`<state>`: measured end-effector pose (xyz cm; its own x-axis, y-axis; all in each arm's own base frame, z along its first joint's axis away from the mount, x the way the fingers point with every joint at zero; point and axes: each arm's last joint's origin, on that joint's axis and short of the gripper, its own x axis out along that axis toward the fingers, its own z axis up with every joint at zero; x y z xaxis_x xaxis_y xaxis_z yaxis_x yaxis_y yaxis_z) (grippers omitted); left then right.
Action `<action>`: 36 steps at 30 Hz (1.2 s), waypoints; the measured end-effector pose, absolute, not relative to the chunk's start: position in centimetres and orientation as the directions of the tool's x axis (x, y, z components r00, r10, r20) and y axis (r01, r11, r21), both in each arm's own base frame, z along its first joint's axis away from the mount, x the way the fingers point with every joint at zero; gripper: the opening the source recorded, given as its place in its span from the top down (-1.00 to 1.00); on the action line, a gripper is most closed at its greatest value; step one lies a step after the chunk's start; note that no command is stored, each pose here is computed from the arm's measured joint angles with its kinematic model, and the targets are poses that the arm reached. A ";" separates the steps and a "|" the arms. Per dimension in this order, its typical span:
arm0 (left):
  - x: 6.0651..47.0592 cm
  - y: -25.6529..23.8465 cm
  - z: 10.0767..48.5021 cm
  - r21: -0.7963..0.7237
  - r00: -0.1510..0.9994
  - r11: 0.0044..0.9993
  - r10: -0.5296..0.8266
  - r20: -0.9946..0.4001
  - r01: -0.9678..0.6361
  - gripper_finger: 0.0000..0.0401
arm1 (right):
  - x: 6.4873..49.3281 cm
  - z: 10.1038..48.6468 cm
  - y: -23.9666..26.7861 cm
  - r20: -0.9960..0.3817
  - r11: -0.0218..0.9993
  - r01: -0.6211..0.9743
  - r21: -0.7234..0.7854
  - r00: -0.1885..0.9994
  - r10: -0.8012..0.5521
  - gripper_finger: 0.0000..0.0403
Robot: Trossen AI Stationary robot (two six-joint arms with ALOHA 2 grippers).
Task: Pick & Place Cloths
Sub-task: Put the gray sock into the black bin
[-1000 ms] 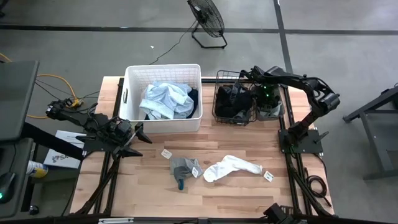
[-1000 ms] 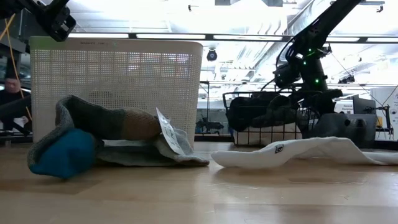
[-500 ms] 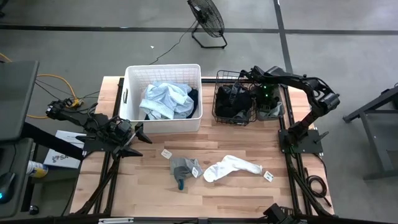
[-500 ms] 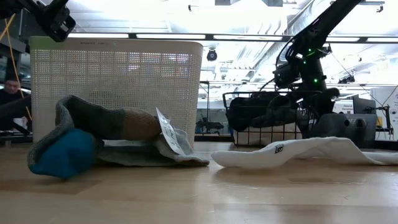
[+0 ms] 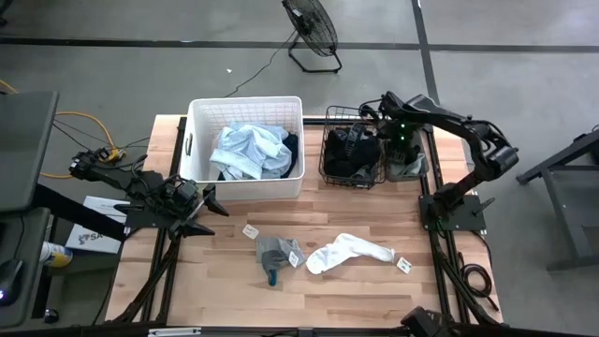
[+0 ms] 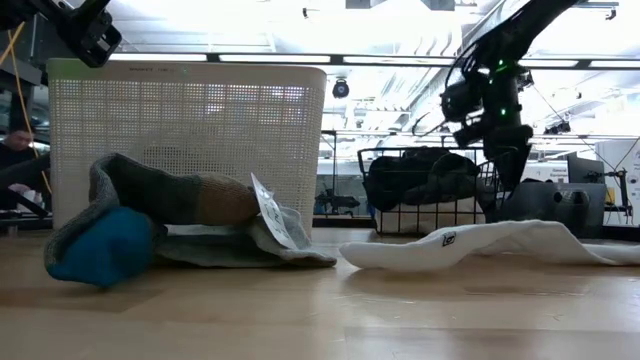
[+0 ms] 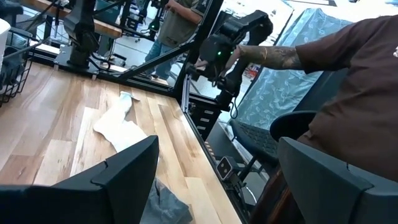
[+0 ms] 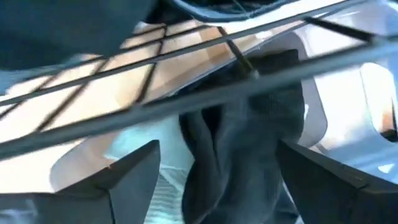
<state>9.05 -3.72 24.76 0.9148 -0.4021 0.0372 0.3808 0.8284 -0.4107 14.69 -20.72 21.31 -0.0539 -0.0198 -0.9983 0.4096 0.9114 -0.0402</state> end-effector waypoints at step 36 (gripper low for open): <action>9.2 -3.7 24.5 -0.504 0.926 0.798 -0.378 0.009 0.330 -0.61 | 19.8 31.5 -5.7 -0.800 0.738 0.611 0.288 0.577 -0.166 -0.63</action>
<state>9.18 -3.69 24.51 0.9260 -0.3775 0.0094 0.3304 0.7979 -0.5042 19.78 -5.68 31.48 0.5765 -0.1656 -0.8001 0.6109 0.7377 0.2875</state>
